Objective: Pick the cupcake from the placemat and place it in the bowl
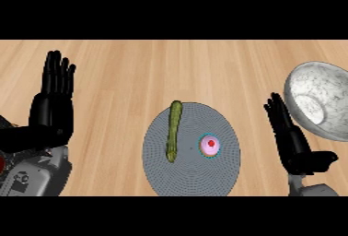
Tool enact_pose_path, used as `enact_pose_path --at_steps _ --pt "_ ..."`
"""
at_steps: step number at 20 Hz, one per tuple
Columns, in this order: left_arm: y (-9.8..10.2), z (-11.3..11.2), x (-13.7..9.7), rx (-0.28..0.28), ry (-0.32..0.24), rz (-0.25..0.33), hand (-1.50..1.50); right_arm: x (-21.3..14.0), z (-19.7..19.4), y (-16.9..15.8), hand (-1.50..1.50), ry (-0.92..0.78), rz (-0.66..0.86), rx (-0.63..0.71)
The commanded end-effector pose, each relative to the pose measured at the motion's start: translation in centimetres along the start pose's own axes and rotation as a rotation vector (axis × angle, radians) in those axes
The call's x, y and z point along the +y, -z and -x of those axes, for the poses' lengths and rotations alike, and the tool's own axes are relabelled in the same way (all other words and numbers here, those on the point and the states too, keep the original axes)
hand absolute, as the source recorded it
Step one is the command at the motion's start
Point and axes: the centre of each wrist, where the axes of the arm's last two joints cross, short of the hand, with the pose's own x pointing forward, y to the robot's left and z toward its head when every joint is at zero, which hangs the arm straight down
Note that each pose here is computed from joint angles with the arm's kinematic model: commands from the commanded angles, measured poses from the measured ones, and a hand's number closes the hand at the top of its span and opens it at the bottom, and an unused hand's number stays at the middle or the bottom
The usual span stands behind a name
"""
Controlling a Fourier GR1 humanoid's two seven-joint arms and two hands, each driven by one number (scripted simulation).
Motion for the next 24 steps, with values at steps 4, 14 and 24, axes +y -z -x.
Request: enact_pose_path --at_steps 4,14,24 --pt "-0.6 2.6 4.9 0.18 0.193 0.005 0.0 0.5 -8.1 2.0 1.5 -0.226 0.058 -0.279" --pt "-2.0 3.9 8.8 0.332 0.286 -0.002 0.0 -0.9 -2.5 -6.1 -1.5 -0.681 0.384 0.062" --pt "-1.4 3.1 8.7 0.322 0.267 0.043 0.0 3.7 -8.7 -11.6 -1.5 -0.764 0.455 0.165"
